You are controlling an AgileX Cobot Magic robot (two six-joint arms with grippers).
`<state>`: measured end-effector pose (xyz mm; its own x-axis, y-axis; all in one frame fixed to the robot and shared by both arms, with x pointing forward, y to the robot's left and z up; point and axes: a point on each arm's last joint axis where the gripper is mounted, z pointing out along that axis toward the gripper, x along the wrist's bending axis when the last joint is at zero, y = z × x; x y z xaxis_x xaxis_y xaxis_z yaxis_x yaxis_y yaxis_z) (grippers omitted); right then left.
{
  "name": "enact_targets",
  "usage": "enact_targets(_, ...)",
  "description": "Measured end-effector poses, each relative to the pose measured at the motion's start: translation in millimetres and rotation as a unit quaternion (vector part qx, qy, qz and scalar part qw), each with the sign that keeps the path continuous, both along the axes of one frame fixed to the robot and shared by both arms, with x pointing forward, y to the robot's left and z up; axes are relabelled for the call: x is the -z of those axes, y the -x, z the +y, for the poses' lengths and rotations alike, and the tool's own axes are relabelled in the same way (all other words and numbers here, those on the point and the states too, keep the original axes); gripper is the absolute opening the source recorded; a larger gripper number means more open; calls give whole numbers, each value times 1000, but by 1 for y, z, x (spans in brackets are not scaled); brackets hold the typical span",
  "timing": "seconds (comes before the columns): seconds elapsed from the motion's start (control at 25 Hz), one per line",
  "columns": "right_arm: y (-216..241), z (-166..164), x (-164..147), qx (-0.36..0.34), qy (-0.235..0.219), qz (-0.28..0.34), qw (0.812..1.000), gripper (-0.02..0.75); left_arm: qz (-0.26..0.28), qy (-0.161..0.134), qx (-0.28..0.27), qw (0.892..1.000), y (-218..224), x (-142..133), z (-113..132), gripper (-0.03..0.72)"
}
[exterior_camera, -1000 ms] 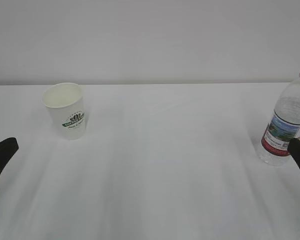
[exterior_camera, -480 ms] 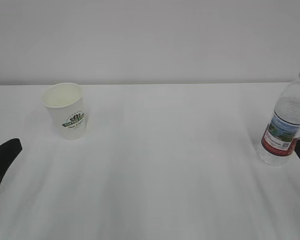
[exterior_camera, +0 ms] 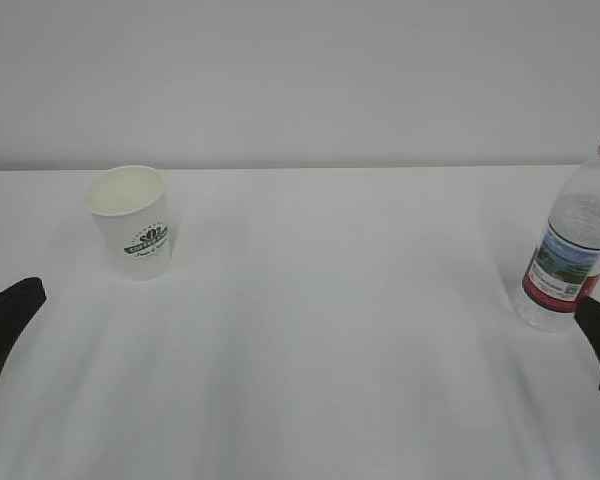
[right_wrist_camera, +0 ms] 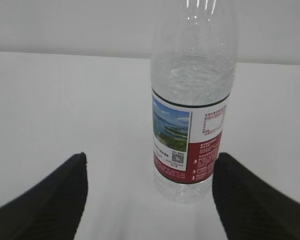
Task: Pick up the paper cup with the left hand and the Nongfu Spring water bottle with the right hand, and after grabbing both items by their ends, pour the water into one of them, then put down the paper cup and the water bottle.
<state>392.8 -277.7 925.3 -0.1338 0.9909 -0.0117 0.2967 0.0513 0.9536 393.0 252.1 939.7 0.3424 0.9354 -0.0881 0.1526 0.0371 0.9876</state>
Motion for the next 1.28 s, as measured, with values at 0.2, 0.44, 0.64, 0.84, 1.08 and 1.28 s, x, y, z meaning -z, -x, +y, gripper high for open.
enact_targets(0.2, -7, 0, 10, 4, 0, 0, 1000, 590, 0, 0, 0, 1000, 0, 0, 0, 610)
enact_targets(0.44, -11, 1, 27, 7, -2, 33, 999, 591, 4, 9, -1, 1000, 0, 0, 0, 610)
enact_targets(0.64, -12, 1, 33, 7, 0, 49, 999, 591, 17, 8, -2, 1000, -1, 4, 0, 650)
enact_targets(0.84, -12, 1, 33, 7, 0, 47, 999, 591, 36, 5, -2, 999, -3, 11, -1, 671)
enact_targets(1.08, -18, 2, 30, 7, -2, 35, 999, 591, 62, 0, -2, 998, -5, 21, -1, 673)
enact_targets(1.28, -25, 1, 27, 16, -4, 24, 1000, 590, 80, -3, -2, 997, -6, 28, -2, 672)
